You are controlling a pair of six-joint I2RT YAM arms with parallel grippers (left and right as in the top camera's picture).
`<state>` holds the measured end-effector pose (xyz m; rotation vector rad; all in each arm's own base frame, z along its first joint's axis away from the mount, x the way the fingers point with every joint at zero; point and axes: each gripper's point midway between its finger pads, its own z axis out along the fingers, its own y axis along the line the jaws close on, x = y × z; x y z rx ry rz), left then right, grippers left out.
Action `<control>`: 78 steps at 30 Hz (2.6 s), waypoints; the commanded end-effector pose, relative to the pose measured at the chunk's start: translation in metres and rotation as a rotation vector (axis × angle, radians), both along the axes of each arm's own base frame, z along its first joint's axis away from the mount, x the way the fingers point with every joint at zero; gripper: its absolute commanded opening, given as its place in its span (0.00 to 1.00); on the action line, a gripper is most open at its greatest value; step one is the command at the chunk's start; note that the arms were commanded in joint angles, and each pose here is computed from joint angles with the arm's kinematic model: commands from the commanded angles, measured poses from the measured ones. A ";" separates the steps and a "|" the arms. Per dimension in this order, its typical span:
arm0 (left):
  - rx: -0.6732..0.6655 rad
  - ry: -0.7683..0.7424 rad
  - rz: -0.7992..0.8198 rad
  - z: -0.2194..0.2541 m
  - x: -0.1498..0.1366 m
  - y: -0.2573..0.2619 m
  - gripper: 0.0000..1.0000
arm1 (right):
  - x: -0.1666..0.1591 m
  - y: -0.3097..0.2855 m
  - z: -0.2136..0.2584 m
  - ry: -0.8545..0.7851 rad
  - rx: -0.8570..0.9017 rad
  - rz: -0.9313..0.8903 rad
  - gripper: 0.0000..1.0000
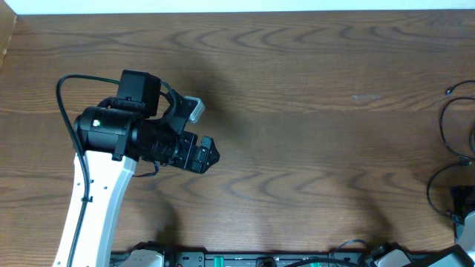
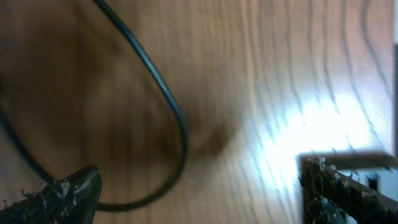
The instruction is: Untangle cables
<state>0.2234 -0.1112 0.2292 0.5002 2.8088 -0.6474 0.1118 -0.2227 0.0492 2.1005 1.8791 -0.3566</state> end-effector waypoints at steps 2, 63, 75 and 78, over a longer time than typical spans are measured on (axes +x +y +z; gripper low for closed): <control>-0.005 -0.010 -0.013 0.003 -0.001 -0.002 0.98 | 0.004 -0.007 0.000 -0.010 -0.023 0.022 0.93; 0.000 0.020 -0.012 0.001 -0.007 -0.001 0.98 | 0.200 -0.130 0.107 -0.643 -0.198 0.414 0.44; 0.000 0.020 -0.013 0.001 -0.008 -0.001 0.98 | 0.236 -0.122 0.144 -0.890 -0.234 0.601 0.99; 0.000 0.020 -0.013 0.001 -0.008 -0.001 0.98 | 0.246 -0.114 0.162 -0.980 -0.236 0.660 0.99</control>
